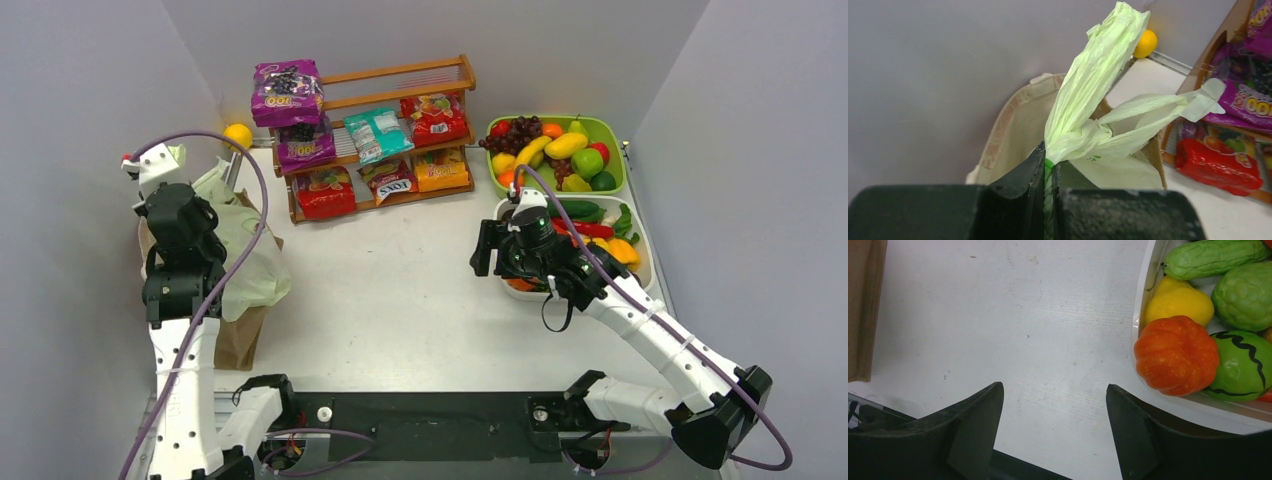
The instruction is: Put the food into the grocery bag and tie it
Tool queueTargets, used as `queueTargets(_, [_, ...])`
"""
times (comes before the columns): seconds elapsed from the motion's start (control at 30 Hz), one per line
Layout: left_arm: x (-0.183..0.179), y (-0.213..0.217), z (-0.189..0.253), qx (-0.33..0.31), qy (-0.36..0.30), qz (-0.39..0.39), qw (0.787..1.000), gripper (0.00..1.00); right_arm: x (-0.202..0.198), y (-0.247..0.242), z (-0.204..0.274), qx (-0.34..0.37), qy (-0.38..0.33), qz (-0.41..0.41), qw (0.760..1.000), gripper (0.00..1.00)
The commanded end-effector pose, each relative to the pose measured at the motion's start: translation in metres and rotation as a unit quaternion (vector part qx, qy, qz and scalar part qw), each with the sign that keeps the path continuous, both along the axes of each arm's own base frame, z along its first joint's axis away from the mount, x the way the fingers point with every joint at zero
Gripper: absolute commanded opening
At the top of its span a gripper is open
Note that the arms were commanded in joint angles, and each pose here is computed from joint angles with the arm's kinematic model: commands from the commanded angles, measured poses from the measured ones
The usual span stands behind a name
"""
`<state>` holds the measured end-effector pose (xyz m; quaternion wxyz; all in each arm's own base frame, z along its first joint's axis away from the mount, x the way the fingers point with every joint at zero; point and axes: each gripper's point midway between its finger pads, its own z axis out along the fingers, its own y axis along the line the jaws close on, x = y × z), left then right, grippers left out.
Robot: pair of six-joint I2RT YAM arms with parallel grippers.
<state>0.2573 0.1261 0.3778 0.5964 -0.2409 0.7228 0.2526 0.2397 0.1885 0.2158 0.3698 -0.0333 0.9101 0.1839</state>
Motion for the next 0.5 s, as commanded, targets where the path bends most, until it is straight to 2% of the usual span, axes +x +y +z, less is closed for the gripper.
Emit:
queueTargets(0.0, [0.009,-0.016,-0.002,-0.064,-0.073,-0.030,0.995,0.00,0.008,0.006,0.008,0.008,-0.020,-0.010,1.000,0.71])
queueTargets(0.17, [-0.002,-0.013,-0.016,-0.078,-0.082,-0.006,0.994,0.00,0.007,0.008,0.003,0.010,-0.017,-0.008,1.000,0.71])
queueTargets(0.47, [-0.009,0.010,-0.058,-0.075,-0.051,0.082,0.992,0.00,0.006,0.005,-0.005,0.002,-0.013,-0.009,1.000,0.71])
